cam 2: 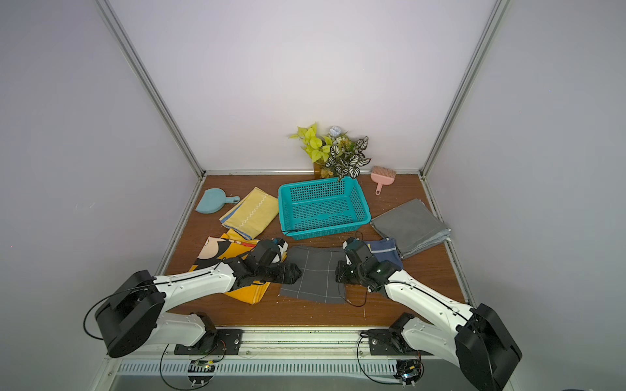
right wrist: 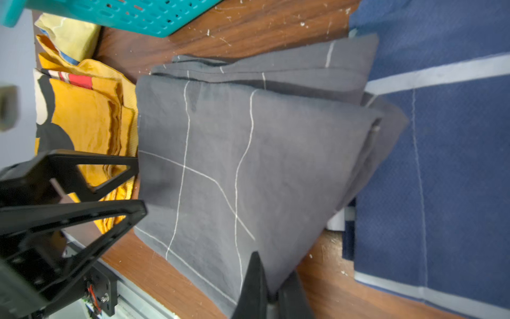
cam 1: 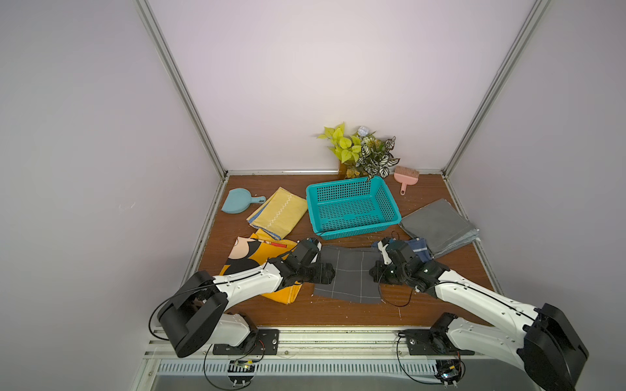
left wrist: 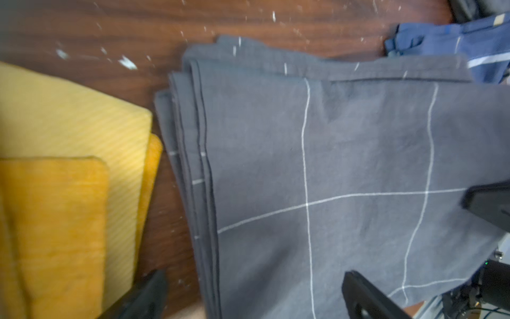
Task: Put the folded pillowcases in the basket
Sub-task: Pick up the pillowcase from the center of the board, then place the pillowcase in the basket.
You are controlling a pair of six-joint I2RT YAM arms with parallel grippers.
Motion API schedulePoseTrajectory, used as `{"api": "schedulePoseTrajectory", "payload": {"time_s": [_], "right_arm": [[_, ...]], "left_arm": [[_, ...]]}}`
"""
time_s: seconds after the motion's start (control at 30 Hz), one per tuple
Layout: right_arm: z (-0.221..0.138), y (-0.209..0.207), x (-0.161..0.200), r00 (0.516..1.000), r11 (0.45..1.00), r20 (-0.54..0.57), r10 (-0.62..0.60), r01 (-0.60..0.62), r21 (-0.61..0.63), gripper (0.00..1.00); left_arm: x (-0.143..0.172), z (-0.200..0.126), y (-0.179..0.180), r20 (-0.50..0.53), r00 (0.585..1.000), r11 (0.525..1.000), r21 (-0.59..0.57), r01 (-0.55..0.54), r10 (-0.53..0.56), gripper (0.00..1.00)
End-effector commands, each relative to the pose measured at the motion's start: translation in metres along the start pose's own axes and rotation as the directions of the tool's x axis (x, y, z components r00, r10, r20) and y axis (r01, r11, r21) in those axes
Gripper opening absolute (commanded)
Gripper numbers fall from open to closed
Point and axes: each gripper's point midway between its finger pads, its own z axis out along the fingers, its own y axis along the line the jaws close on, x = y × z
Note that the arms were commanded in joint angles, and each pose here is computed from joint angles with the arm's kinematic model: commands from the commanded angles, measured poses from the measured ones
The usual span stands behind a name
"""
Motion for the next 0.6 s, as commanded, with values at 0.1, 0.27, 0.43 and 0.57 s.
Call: {"api": "schedulePoseTrajectory", "payload": {"time_s": [0.1, 0.27, 0.43, 0.57], "right_arm": [[0.000, 0.011, -0.001, 1.000, 0.998, -0.004, -0.022, 0.022, -0.053, 0.00], [0.002, 0.014, -0.003, 0.999, 0.998, -0.010, -0.031, 0.030, -0.056, 0.00], [0.003, 0.015, -0.004, 0.999, 0.997, -0.007, -0.040, 0.039, -0.060, 0.00], [0.004, 0.018, -0.005, 0.999, 0.996, -0.011, -0.047, 0.046, -0.071, 0.00]], "left_arm": [[0.023, 0.017, 0.001, -0.085, 0.995, 0.998, 0.036, 0.046, -0.042, 0.99], [0.031, 0.023, 0.005, -0.114, 0.992, 0.998, 0.022, 0.054, -0.052, 0.91], [0.029, 0.021, 0.012, -0.104, 0.993, 0.998, -0.018, 0.055, -0.057, 0.28], [0.021, 0.018, 0.010, -0.082, 0.995, 0.998, -0.030, 0.051, -0.054, 0.00]]}}
